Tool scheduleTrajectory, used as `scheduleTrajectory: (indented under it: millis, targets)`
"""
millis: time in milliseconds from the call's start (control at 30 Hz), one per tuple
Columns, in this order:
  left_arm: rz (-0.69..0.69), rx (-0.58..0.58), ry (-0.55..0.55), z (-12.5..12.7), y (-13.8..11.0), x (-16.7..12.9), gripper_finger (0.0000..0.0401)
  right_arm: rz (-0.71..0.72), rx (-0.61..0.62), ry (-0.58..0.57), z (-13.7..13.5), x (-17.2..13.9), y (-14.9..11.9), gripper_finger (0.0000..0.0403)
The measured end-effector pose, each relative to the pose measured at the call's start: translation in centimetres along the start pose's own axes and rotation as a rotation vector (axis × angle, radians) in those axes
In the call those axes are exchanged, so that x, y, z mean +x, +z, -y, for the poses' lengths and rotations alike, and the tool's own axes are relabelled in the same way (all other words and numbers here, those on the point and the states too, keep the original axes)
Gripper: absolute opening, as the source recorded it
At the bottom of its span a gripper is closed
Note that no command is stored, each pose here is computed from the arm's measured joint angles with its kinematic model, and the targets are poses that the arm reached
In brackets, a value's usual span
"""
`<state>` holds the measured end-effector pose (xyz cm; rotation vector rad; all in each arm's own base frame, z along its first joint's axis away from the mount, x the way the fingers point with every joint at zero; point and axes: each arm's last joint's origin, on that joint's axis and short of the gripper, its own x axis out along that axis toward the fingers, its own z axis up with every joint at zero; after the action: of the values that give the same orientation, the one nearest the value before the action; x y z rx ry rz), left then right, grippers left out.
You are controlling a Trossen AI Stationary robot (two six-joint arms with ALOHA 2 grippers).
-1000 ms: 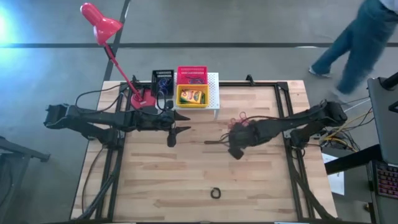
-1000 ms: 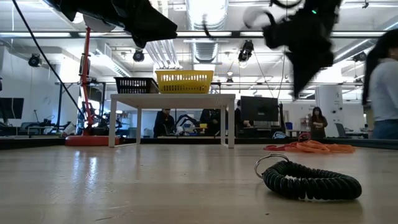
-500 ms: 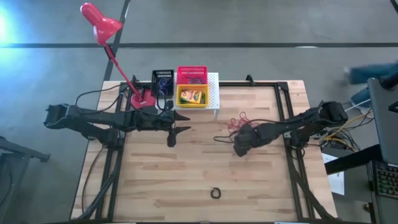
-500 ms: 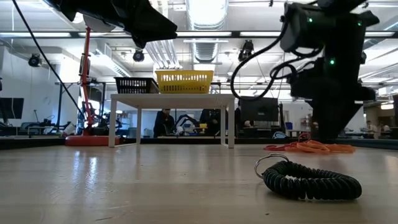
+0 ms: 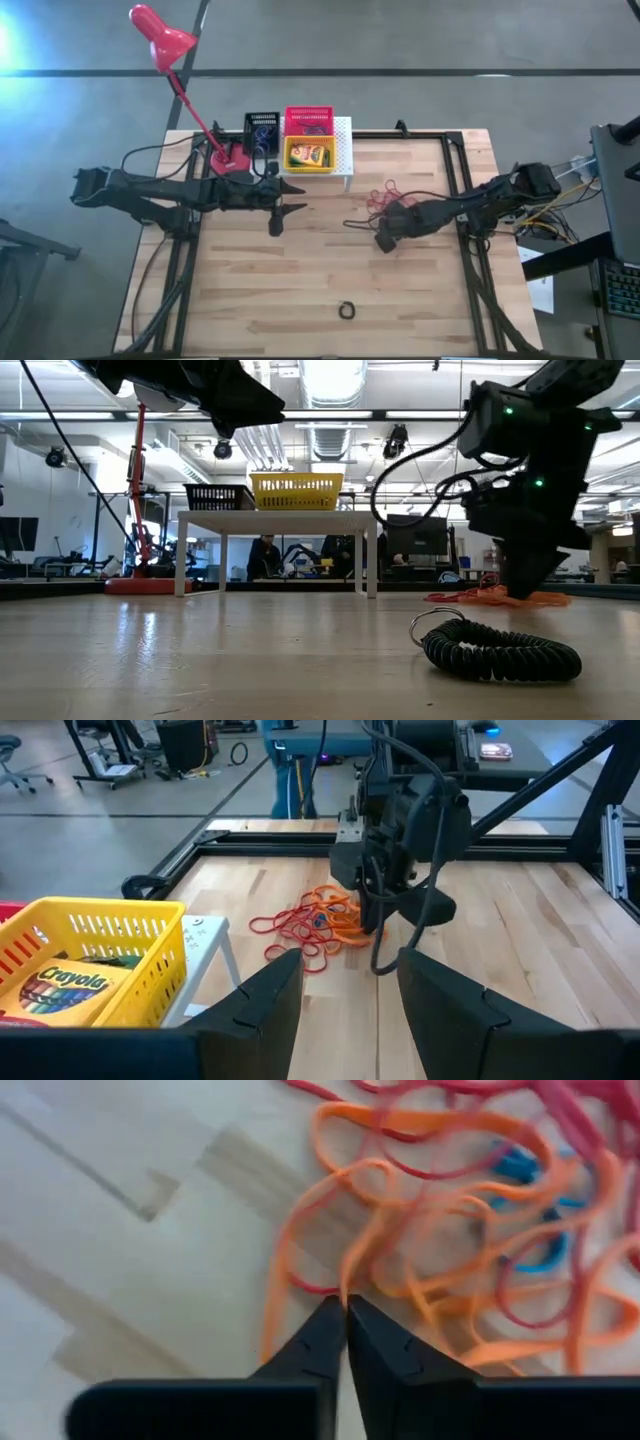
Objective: Pick & Place Office Desk Supplies
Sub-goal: Put the orange rubber band into the red bin on the shelf
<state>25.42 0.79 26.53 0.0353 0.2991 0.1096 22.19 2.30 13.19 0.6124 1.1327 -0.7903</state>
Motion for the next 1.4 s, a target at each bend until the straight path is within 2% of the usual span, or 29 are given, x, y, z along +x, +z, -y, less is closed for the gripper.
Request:
scheduleTrajectory:
  millis: [100,233,367,467,633,733,867,1000,1167,1400]
  targets:
    - [-0.036,0.004,-0.001,0.0,-0.3,-0.1,0.0168,0.029,-0.051,0.095,-1.3,-1.7,1.2,0.0011]
    - [-0.09,0.007,0.007,0.0,-0.7,-0.4,0.0168,0.083,-0.155,0.294,-3.4,-6.1,3.6,0.0009]
    - [-0.12,-0.01,0.01,0.0,-1.4,-0.4,0.0167,0.27,-0.257,0.442,-4.6,-11.9,7.6,0.0009]
    - [-0.12,-0.018,0.01,0.0,-2.4,-0.3,0.0167,0.427,-0.332,0.465,-4.6,-15.4,11.5,0.0009]
    - [-0.082,-0.051,0.012,0.0,-3.5,-0.3,0.0167,0.581,-0.475,0.364,-3.2,-18.6,19.8,0.0008]
    - [-0.077,-0.068,0.012,0.0,-3.8,-0.3,0.0167,0.576,-0.541,0.264,-1.8,-17.9,24.8,0.0008]
    - [-0.073,-0.074,0.013,0.0,-3.9,-0.3,0.0167,0.59,-0.639,0.142,-0.1,-15.3,30.6,0.0008]
    - [-0.067,-0.075,0.013,0.0,-3.8,-0.3,0.0167,0.588,-0.642,0.079,1.1,-11.9,35.1,0.0008]
    - [-0.076,-0.074,0.013,0.0,-3.9,-0.3,0.0167,0.531,-0.603,0.152,1.8,-8.7,38.0,0.0008]
    - [-0.085,-0.069,0.012,0.0,-4.0,-0.3,0.0167,0.452,-0.565,0.311,1.6,-6.7,39.4,0.0022]
